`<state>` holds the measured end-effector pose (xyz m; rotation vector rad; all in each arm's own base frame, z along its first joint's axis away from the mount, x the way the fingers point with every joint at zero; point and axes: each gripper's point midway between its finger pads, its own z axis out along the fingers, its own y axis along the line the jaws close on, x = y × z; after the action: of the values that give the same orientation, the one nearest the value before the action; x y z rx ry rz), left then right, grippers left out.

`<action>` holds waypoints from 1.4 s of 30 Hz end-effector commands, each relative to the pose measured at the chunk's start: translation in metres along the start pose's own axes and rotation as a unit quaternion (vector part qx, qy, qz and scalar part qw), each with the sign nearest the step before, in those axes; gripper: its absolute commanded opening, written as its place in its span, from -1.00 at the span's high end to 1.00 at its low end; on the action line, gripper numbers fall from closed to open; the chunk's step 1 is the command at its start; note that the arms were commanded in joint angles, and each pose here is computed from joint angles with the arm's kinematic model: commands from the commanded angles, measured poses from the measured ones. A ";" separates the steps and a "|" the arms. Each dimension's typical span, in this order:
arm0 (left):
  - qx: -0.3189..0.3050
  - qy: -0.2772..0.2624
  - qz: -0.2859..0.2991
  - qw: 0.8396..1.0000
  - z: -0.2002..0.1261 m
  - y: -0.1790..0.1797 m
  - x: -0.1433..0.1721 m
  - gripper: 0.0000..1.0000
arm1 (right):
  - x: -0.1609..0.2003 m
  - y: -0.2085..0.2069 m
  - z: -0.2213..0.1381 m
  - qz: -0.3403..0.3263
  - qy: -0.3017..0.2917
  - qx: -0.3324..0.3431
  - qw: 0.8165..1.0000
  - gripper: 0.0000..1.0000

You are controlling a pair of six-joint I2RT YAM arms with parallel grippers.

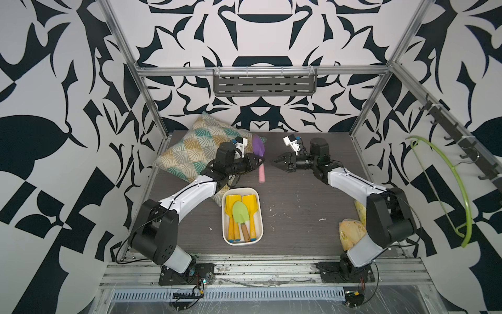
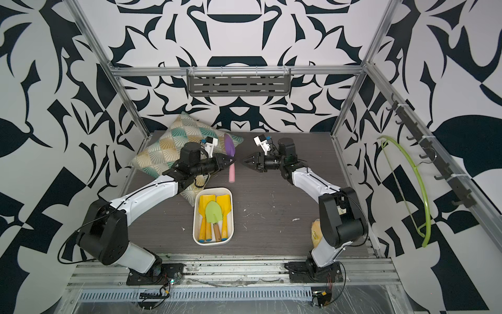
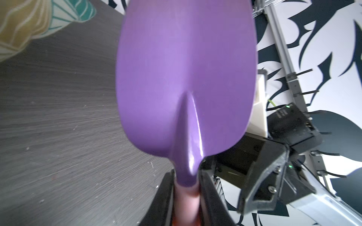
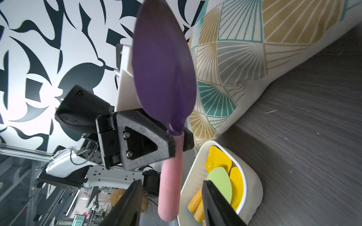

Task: Take the shovel out of the storage box
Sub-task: Place the shovel at the center of the board.

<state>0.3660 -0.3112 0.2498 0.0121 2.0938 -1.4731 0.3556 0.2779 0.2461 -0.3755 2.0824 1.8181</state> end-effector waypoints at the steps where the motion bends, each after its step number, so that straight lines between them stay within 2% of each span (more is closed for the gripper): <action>1: 0.091 -0.020 0.009 0.996 0.001 -0.036 -0.014 1.00 | -0.012 0.051 0.002 -0.067 0.011 -0.065 0.996 -0.10; 10: 0.098 -0.022 0.009 0.995 0.001 -0.035 -0.011 1.00 | -0.011 0.056 0.019 -0.070 0.045 -0.078 0.993 -0.05; 12: 0.099 -0.016 0.013 0.995 0.001 -0.036 -0.007 1.00 | -0.010 0.059 0.027 -0.072 0.053 -0.084 0.992 0.03; 15: 0.097 -0.015 0.021 0.995 0.000 -0.038 -0.006 1.00 | -0.009 0.061 0.034 -0.065 0.056 -0.094 0.992 0.34; 19: 0.098 -0.020 0.025 0.995 -0.003 -0.039 -0.006 1.00 | -0.012 0.060 0.035 -0.059 0.045 -0.108 0.991 0.57; 23: 0.102 -0.018 0.021 0.994 0.001 -0.035 -0.005 1.00 | -0.011 0.058 0.040 -0.049 0.052 -0.119 0.990 0.55; 25: 0.102 -0.018 0.025 0.994 0.002 -0.035 -0.007 1.00 | -0.010 0.059 0.042 -0.043 0.059 -0.128 0.989 0.39; 28: 0.092 -0.015 0.035 0.995 0.002 -0.038 -0.009 1.00 | -0.008 0.062 0.041 -0.039 0.065 -0.144 0.987 0.37; 35: 0.090 -0.011 0.035 0.995 0.001 -0.038 -0.006 1.00 | -0.006 0.064 0.042 -0.028 0.076 -0.157 0.984 0.17; 38: 0.095 -0.013 0.029 0.995 0.001 -0.037 -0.006 1.00 | -0.005 0.063 0.044 -0.026 0.079 -0.153 0.985 0.19; 42: 0.096 -0.014 0.027 0.995 0.001 -0.037 -0.006 1.00 | -0.005 0.063 0.044 -0.027 0.081 -0.152 0.985 0.54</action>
<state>0.3742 -0.3119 0.2818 0.0235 1.9097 -1.5962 0.3411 0.3276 0.2632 -0.6131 1.9919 2.1763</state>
